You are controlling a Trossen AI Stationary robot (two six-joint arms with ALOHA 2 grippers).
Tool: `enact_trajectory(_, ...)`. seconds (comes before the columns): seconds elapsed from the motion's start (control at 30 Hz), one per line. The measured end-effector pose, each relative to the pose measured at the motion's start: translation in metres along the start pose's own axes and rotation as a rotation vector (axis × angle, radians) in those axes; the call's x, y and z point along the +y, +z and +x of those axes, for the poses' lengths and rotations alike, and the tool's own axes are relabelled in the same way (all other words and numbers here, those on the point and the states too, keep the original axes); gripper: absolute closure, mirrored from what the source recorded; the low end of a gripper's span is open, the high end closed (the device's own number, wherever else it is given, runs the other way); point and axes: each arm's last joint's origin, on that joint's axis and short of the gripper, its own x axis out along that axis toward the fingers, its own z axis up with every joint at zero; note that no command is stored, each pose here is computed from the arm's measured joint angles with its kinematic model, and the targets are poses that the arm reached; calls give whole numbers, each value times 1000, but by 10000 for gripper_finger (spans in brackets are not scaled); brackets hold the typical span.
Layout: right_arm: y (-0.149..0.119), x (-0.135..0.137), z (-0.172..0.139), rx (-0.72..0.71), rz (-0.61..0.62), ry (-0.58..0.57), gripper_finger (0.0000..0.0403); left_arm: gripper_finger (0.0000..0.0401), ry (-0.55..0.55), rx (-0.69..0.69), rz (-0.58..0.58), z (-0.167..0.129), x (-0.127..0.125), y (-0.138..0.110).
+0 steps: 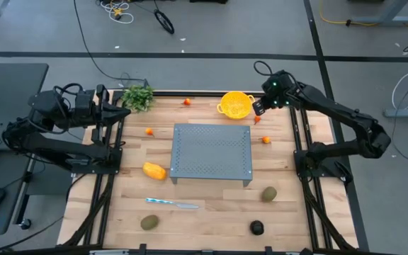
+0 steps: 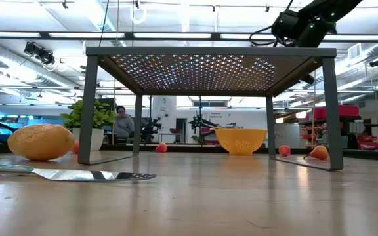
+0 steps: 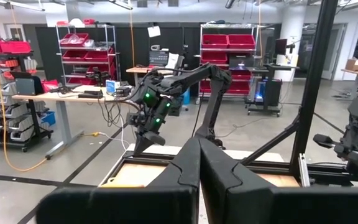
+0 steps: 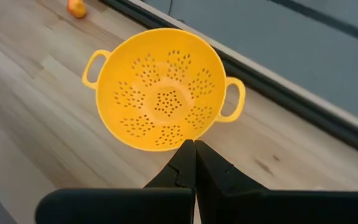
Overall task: Pick & Place Fruit
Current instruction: Put the strainer bowl on the shelf
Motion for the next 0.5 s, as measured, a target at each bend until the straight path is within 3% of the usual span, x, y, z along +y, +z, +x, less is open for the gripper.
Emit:
enact_trajectory(0.17, 0, 0, 7, 23, 123, -16, 402, 397, 1, 0, 4, 0, 0, 0)
enact_trajectory(0.5, -1, 0, 15, 55, 174, -20, 395, 397, 2, 0, -1, 0, 0, 0)
